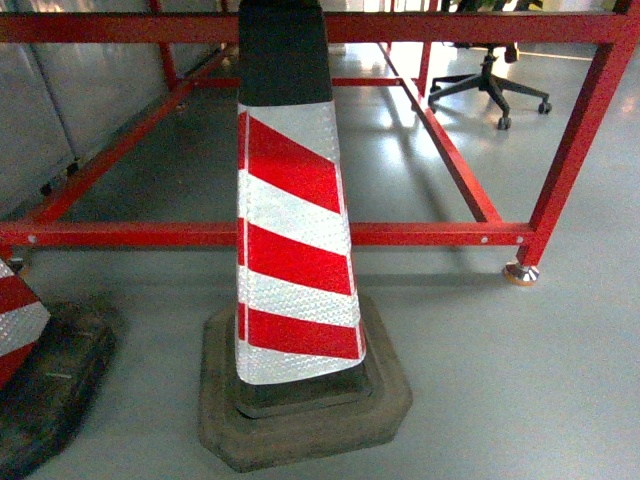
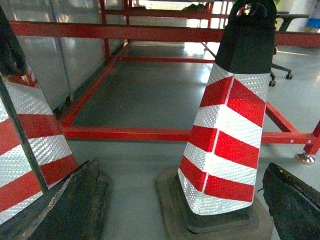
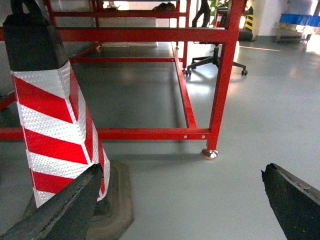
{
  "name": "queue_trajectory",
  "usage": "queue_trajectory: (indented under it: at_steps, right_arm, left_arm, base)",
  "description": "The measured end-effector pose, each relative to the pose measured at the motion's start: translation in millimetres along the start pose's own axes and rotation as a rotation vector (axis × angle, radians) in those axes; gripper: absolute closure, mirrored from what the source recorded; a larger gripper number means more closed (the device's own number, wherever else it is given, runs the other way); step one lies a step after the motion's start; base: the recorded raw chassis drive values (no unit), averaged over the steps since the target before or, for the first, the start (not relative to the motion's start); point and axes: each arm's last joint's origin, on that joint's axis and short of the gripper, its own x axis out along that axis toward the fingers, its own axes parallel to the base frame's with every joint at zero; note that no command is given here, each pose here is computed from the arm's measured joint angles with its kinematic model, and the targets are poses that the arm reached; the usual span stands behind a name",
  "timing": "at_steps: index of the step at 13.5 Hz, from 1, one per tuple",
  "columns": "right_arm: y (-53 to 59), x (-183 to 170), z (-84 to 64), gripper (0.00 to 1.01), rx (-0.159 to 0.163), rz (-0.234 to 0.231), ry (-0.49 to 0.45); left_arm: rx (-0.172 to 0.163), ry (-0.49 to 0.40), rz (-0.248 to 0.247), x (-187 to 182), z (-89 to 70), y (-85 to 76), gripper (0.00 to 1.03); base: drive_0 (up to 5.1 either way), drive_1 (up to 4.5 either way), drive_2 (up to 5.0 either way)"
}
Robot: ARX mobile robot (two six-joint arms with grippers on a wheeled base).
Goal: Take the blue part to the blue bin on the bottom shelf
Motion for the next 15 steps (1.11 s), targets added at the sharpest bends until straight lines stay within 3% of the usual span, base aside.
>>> queue_trajectory:
  at_steps: [15]
  right_arm:
    - [0.0, 0.0, 0.0, 0.03, 0.0, 0.0, 0.0]
  left_arm:
    - [0.0, 0.0, 0.0, 0.0, 0.0, 0.0, 0.05]
  base:
    - [0.0, 0.0, 0.0]
